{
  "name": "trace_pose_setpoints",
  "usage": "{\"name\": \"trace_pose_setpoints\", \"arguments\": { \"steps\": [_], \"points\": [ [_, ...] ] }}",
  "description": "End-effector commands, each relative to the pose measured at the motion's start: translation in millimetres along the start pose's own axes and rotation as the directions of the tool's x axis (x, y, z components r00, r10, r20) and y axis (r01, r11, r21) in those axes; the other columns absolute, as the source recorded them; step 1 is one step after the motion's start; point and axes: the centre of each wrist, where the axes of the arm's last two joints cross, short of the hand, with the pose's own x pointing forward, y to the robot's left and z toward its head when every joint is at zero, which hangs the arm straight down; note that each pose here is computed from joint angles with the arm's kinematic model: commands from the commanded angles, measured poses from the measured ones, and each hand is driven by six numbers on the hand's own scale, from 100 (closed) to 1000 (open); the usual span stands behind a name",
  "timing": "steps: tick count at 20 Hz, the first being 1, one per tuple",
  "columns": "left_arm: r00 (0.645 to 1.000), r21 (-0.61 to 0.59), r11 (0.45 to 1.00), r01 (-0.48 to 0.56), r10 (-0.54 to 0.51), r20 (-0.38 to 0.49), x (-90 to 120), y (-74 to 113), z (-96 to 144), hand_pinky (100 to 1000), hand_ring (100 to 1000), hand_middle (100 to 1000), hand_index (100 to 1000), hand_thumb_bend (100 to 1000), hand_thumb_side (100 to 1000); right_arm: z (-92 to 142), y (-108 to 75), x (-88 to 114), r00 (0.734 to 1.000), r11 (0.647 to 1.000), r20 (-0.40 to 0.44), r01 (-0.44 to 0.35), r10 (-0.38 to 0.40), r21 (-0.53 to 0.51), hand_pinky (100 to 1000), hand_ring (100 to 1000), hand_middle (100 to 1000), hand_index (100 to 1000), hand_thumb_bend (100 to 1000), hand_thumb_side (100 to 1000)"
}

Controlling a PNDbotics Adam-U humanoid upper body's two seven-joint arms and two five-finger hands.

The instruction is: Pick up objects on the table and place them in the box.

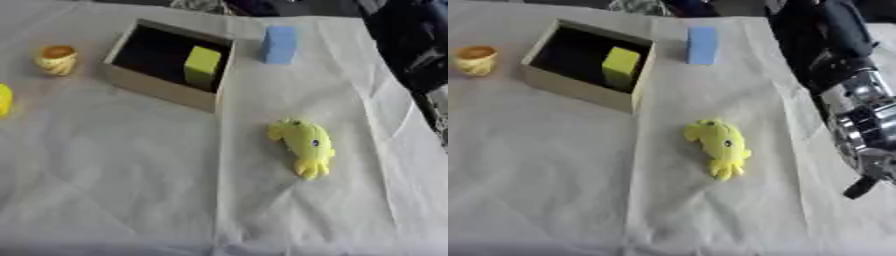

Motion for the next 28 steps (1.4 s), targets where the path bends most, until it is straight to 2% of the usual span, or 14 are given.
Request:
{"name": "trace_pose_setpoints", "arguments": {
  "steps": [1,2,6,12,15,20,28],
  "points": [
    [0.999,-0.028,1.000,0.013,-0.012,0.040,9.1,1.6,-8.1,785,836,768,851,100,594,2.9,-16.4,2.6,1.000,1.000,0.002,-0.024,0.024,0.018,888,967,906,957,163,244],
    [0.999,-0.029,0.999,0.013,-0.012,0.041,9.2,1.6,-8.5,785,836,769,851,100,592,2.5,-15.4,2.2,1.000,0.999,-0.001,-0.024,0.024,0.039,891,969,908,957,191,164],
    [0.999,-0.031,0.999,0.016,-0.014,0.043,9.6,2.0,-9.0,784,836,769,851,100,593,4.4,-13.7,-3.0,1.000,0.993,-0.012,-0.022,0.023,0.119,893,968,913,956,240,100],
    [0.999,-0.034,0.999,0.018,-0.016,0.045,10.0,2.0,-9.7,784,837,769,850,100,591,10.9,-7.1,-18.1,0.999,0.975,-0.031,-0.029,0.036,0.219,895,972,919,956,303,100],
    [0.999,-0.036,0.999,0.019,-0.017,0.044,10.1,2.0,-9.9,784,837,769,850,100,592,14.6,-7.9,-22.6,0.999,0.975,-0.030,-0.021,0.028,0.223,895,971,921,958,313,100],
    [0.999,-0.039,0.999,0.020,-0.018,0.045,10.3,1.9,-10.3,784,837,768,850,100,591,18.7,-11.4,-25.5,0.999,0.970,-0.033,-0.022,0.031,0.241,902,977,927,970,393,100],
    [0.999,-0.042,0.999,0.013,-0.011,0.048,10.9,0.4,-11.7,783,837,763,848,100,598,18.3,-7.8,-25.8,0.996,0.965,-0.061,-0.041,0.058,0.260,909,987,940,988,424,118]
  ]
}}
